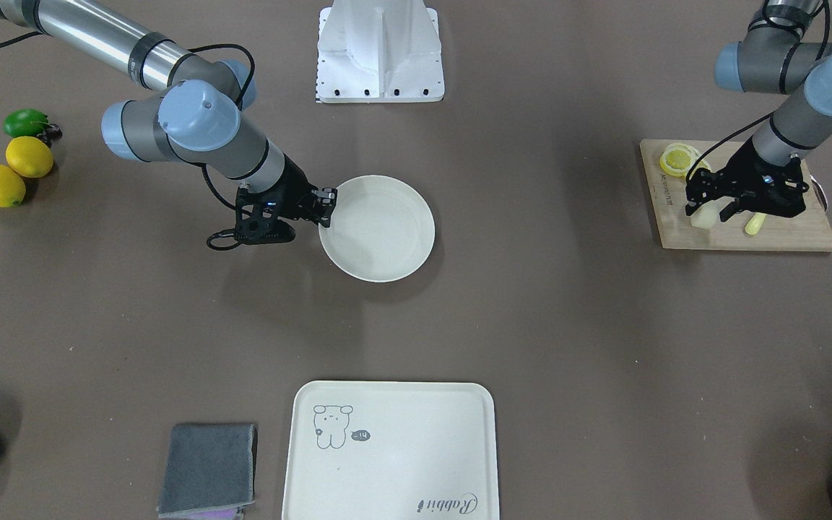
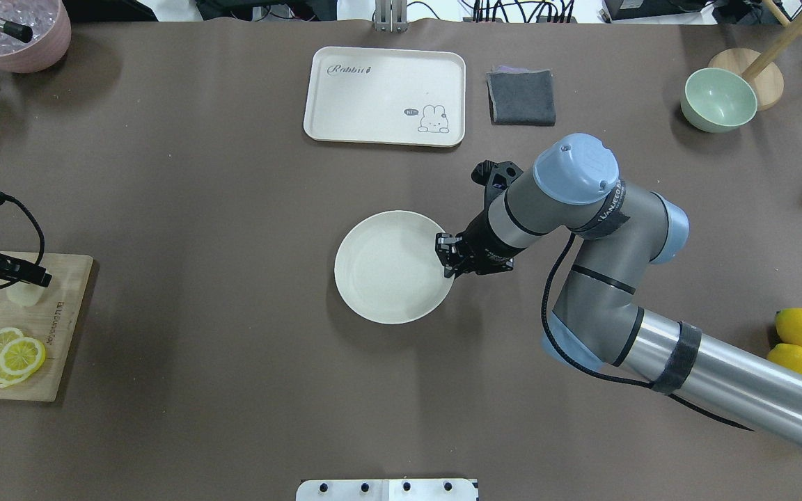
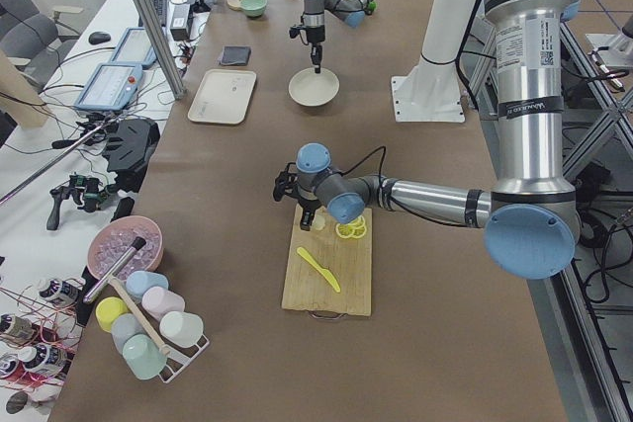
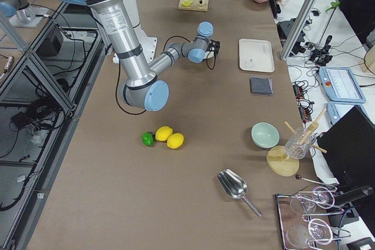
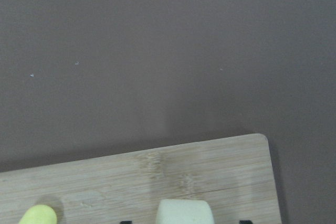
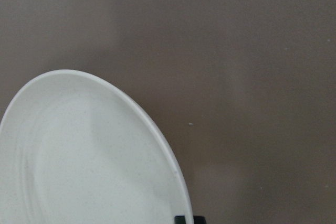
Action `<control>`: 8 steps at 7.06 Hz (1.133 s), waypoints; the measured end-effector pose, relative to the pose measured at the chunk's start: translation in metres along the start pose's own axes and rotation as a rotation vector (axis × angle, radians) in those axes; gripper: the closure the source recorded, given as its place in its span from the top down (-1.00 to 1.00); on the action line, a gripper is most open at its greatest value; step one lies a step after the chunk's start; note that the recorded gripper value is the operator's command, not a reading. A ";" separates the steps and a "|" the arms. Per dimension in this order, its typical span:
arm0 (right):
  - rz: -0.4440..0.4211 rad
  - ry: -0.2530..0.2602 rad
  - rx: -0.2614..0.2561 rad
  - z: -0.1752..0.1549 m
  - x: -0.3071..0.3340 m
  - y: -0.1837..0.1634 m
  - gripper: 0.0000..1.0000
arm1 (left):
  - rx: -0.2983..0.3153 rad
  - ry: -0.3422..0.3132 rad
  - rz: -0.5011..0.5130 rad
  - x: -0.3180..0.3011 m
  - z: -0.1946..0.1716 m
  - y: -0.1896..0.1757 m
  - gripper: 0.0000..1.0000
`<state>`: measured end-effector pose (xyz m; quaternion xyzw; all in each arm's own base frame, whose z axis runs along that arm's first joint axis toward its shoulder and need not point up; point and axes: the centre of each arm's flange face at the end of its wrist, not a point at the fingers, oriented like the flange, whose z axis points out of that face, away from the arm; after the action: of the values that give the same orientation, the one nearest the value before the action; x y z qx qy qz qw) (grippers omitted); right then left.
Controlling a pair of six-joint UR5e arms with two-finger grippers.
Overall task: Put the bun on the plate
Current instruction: 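Grasp the cream bun with the left gripper while the right holds the plate, then lift the bun toward the plate with the left gripper while the right withdraws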
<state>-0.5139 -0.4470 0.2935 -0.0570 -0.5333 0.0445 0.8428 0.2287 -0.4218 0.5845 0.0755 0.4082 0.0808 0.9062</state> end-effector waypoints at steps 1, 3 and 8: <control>0.000 0.000 0.000 0.000 0.001 0.000 0.78 | -0.003 0.001 0.003 0.001 0.001 0.001 -0.26; 0.001 -0.001 0.001 0.000 0.003 0.000 0.98 | -0.004 0.002 0.003 0.002 0.002 0.002 -0.63; 0.065 -0.038 0.034 -0.036 0.002 -0.015 0.98 | 0.061 0.087 -0.010 0.059 -0.044 -0.017 -0.63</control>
<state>-0.4805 -0.4633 0.2826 -0.0594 -0.5462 0.0819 0.8315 0.2357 -0.4235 0.5098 0.0974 0.4501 0.0668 0.8851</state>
